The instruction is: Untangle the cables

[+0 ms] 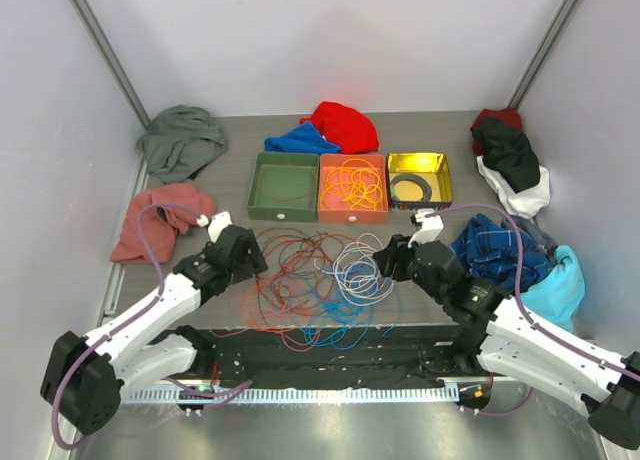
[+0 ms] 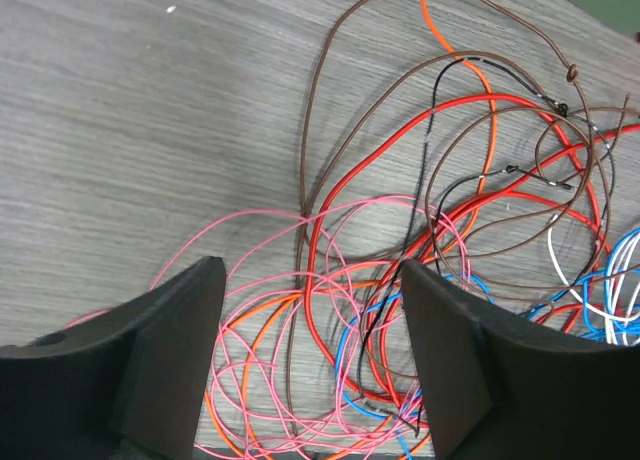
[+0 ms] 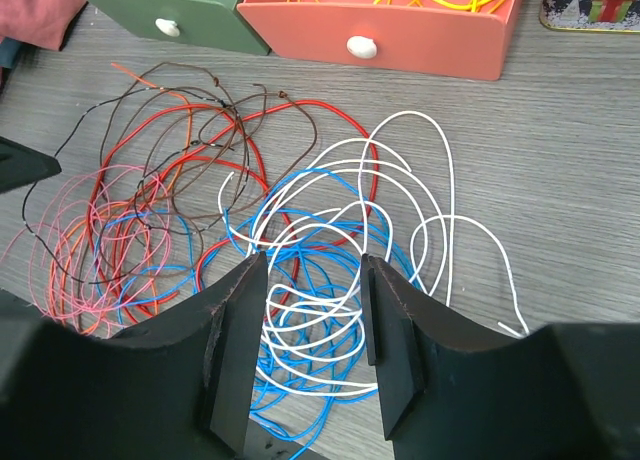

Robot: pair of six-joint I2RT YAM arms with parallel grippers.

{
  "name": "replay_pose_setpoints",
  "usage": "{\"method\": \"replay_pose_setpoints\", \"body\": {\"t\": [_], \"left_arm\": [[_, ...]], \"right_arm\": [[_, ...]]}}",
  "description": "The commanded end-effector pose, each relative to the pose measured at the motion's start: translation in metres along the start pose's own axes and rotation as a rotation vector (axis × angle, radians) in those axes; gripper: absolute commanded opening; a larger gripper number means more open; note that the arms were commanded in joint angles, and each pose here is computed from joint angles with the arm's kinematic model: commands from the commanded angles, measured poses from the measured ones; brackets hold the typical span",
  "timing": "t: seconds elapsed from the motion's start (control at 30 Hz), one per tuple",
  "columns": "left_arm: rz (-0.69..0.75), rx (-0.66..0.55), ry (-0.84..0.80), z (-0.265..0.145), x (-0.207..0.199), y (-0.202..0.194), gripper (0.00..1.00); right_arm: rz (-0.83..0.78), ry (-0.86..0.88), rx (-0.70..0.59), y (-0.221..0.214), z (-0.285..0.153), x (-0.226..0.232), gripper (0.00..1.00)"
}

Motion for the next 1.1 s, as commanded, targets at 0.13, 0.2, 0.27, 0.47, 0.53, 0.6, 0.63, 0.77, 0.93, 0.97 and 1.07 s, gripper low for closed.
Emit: {"method": "replay_pose_setpoints", "body": {"t": [0.13, 0.2, 0.27, 0.47, 0.53, 0.6, 0.63, 0.77, 0.93, 0.97, 1.07], "left_arm": [[-0.220, -0.242, -0.071, -0.033, 0.012, 0.030, 0.82], [-0.248, -0.260, -0.028, -0.036, 0.025, 0.028, 0.82], [-0.278, -0.248, 0.005, -0.035, 0.034, 0.020, 0.80], [-0.226, -0.060, 0.110, -0.002, 0.038, -0.015, 0.71], [-0.188, 0.017, 0.128, 0.009, 0.032, -0.024, 0.71], [-0.172, 0.029, 0.102, 0.015, 0.021, -0.021, 0.71], [-0.158, 0.037, 0.103, 0.019, 0.019, -0.022, 0.71], [-0.157, 0.000, 0.060, 0.021, 0.005, -0.008, 0.71], [-0.125, -0.002, 0.056, 0.025, -0.001, -0.004, 0.70], [-0.121, 0.004, 0.056, 0.027, -0.001, -0.006, 0.70], [-0.120, 0.008, 0.041, 0.031, -0.005, -0.006, 0.70]], "right_arm": [[0.040, 0.043, -0.035, 0.007, 0.000, 0.009, 0.50], [0.045, 0.045, -0.036, 0.006, 0.001, 0.009, 0.50], [0.047, 0.048, -0.035, 0.005, 0.001, 0.010, 0.50], [0.046, 0.053, -0.034, 0.003, 0.003, 0.010, 0.50], [0.045, 0.050, -0.036, 0.004, 0.002, 0.009, 0.50], [0.047, 0.053, -0.040, 0.004, 0.000, 0.009, 0.50], [0.047, 0.048, -0.041, 0.004, 0.000, 0.008, 0.50], [0.047, 0.034, -0.042, 0.002, -0.002, 0.004, 0.50], [0.047, 0.031, -0.039, 0.000, -0.002, 0.002, 0.50], [0.046, 0.028, -0.037, -0.001, -0.001, 0.002, 0.50], [0.037, 0.026, -0.035, -0.001, 0.000, 0.003, 0.50]]}}
Point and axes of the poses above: each gripper's point midway between its finger pads, its own z axis out along the fingers, its own x axis along the line the jaws close on, y = z × x, the point moved 4 cm from there along -z, back along the fingers, and after that the axes turned 2 degrees about -z, right-handed, at the moved point
